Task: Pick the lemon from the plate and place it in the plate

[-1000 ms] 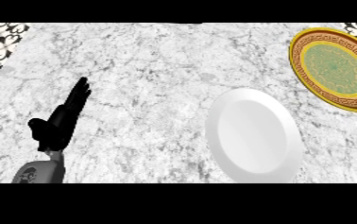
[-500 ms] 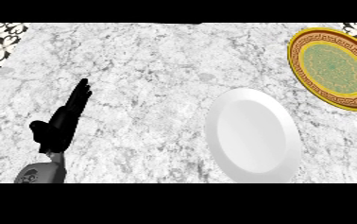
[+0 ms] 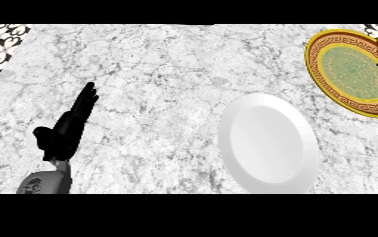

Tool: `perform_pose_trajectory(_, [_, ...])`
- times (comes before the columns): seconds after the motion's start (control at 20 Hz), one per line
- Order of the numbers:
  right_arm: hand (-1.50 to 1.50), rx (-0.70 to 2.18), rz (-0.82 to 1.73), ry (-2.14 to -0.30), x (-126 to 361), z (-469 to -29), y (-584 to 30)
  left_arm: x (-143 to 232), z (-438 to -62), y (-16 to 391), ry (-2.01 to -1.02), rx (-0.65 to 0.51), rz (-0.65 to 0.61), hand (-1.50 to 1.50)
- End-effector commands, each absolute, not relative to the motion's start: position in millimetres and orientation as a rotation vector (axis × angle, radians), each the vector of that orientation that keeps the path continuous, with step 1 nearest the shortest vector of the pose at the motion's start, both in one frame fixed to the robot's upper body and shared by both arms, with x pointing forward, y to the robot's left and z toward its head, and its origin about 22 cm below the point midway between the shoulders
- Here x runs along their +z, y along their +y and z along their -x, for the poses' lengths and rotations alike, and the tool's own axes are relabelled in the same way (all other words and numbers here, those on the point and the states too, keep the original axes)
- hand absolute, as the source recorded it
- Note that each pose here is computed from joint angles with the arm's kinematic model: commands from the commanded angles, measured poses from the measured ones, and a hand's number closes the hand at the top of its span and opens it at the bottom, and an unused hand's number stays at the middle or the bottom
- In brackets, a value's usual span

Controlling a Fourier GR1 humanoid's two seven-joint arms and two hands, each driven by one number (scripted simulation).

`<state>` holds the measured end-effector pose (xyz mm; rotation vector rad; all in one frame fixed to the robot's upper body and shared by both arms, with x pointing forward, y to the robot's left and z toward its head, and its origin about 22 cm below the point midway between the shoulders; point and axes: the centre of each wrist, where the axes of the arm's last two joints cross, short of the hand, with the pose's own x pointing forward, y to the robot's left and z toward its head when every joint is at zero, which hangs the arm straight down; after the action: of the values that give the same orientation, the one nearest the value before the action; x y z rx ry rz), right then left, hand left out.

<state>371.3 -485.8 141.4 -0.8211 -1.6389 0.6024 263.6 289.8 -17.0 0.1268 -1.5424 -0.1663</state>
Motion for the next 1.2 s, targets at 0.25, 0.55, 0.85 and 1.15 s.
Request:
perform_pose_trajectory(0.25, [-1.5, 0.461, 0.757, -1.516, 115.9, -382.6, -463.5, -17.7, -279.2, 308.2, -1.55, -0.166, -0.12, 0.0])
perform_pose_trajectory(0.55, [-1.5, 0.152, 0.672, -1.655, 118.9, -377.2, -473.0, -31.1, -262.0, 298.4, -1.536, -0.156, -0.117, 0.0])
perform_pose_trajectory(0.85, [-1.5, -0.082, 0.503, -1.709, 127.7, -342.0, -518.3, -11.9, -270.7, 290.3, -1.554, -0.178, -0.125, 0.0])
perform_pose_trajectory(1.15, [-1.5, -0.147, 0.49, -1.743, 129.1, -280.1, -572.7, -19.4, -260.4, 300.9, -1.555, -0.165, -0.118, 0.0])
